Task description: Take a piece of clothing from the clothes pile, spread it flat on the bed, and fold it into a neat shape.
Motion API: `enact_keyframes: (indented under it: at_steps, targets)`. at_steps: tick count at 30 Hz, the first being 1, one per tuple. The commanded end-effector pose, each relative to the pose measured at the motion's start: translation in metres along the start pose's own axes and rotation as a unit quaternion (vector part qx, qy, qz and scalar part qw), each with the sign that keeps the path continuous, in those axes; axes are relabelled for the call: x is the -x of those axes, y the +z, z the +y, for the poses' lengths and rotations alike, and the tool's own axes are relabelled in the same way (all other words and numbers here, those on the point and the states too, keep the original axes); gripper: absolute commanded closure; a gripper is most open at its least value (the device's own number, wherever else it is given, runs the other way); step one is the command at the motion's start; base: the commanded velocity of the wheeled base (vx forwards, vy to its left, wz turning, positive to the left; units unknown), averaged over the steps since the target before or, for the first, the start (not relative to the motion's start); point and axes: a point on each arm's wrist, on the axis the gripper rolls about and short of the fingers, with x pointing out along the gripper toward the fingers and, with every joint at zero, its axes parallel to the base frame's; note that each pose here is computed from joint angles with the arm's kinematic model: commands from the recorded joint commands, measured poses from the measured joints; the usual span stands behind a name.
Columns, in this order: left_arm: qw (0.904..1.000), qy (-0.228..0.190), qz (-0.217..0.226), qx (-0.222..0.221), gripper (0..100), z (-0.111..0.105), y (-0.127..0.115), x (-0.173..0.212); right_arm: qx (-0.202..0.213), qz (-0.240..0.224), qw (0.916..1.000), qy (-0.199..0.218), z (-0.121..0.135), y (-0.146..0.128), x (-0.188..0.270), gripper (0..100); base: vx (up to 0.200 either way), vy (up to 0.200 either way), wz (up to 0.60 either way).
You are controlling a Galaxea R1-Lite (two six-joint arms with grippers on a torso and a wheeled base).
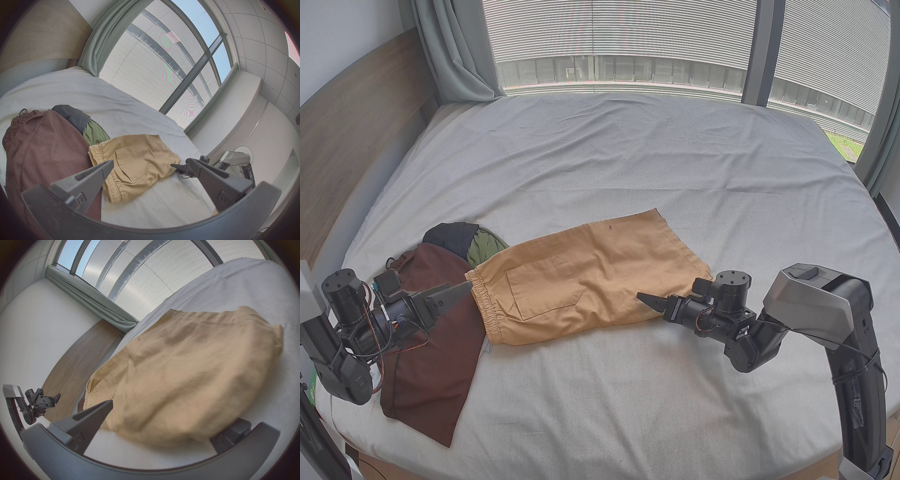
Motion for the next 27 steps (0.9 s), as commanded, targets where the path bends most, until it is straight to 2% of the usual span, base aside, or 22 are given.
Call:
enact_keyframes:
  at_steps: [1,4,12,13,19,27]
  targets:
    - [1.0,0.0,0.003,0.002,0,0.0,-0.001,-0.001,-0.005,0.004,1.0,0.002,-0.003,-0.015,-0.023,0,0.0,0.0,0.0]
    - [1.0,-0.001,0.004,0.002,0,0.0,-0.002,-0.001,-0.003,-0.013,0.9999,-0.008,-0.005,-0.013,-0.029,0,0.0,0.0,0.0]
    - [1.0,-0.001,0.004,0.003,0,0.0,-0.002,-0.001,-0.018,-0.013,0.9997,-0.011,-0.004,-0.016,-0.029,0,0.0,0.0,0.0]
    - [1.0,-0.001,0.004,0.003,0,0.0,-0.002,-0.001,-0.018,-0.013,0.9997,-0.011,-0.004,-0.016,-0.029,100,0.0,0.0,0.0]
    - [1.0,-0.002,0.004,0.003,0,0.0,-0.002,-0.002,-0.018,-0.011,0.9997,-0.012,-0.004,-0.017,-0.028,100,0.0,0.0,0.0]
    - [0.9996,-0.024,0.013,0.008,0,-0.003,-0.003,-0.003,-0.02,-0.003,0.9996,-0.017,0.003,-0.014,-0.015,100,0.0,0.0,0.0]
